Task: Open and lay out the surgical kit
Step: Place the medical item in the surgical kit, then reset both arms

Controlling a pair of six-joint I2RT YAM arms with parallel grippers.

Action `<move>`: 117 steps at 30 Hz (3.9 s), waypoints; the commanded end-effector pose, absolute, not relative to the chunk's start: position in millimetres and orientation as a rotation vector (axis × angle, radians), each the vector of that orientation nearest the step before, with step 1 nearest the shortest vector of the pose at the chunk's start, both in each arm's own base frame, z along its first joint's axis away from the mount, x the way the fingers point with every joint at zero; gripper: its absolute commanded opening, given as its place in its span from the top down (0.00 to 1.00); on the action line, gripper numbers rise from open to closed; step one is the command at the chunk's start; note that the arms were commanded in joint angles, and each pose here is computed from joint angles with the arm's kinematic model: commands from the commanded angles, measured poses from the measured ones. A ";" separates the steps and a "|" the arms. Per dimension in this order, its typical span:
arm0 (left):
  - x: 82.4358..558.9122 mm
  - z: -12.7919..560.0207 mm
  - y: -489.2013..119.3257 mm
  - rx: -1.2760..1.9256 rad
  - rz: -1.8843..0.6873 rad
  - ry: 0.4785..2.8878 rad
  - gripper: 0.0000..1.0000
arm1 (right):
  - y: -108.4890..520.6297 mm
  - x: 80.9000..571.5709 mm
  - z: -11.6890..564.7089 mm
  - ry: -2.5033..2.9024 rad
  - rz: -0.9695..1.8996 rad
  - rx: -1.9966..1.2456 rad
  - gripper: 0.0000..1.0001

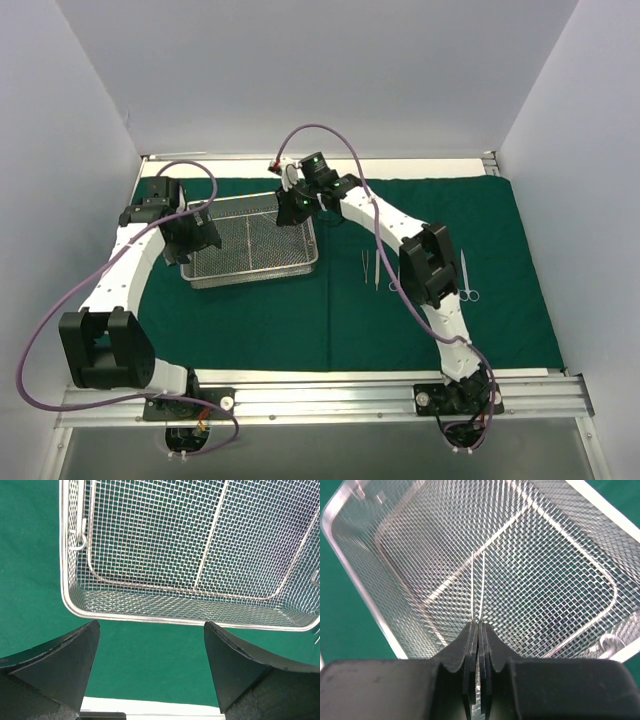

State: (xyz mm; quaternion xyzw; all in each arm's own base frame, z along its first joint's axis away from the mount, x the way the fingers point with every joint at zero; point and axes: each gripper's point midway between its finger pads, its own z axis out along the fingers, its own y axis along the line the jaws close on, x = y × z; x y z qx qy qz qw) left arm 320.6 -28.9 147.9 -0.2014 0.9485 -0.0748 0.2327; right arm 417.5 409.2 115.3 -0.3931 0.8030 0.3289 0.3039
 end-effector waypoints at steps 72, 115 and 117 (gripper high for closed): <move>371.6 125.6 -28.7 -0.555 -0.322 2.672 0.06 | 217.1 318.3 7.5 2.798 0.342 0.190 1.00; 333.2 182.9 -141.1 -0.401 -0.834 2.379 0.06 | 199.2 344.3 161.5 2.196 0.088 0.011 0.00; 328.7 194.7 -158.7 -0.365 -0.904 2.297 0.06 | 189.0 330.4 169.0 2.115 0.162 0.095 0.00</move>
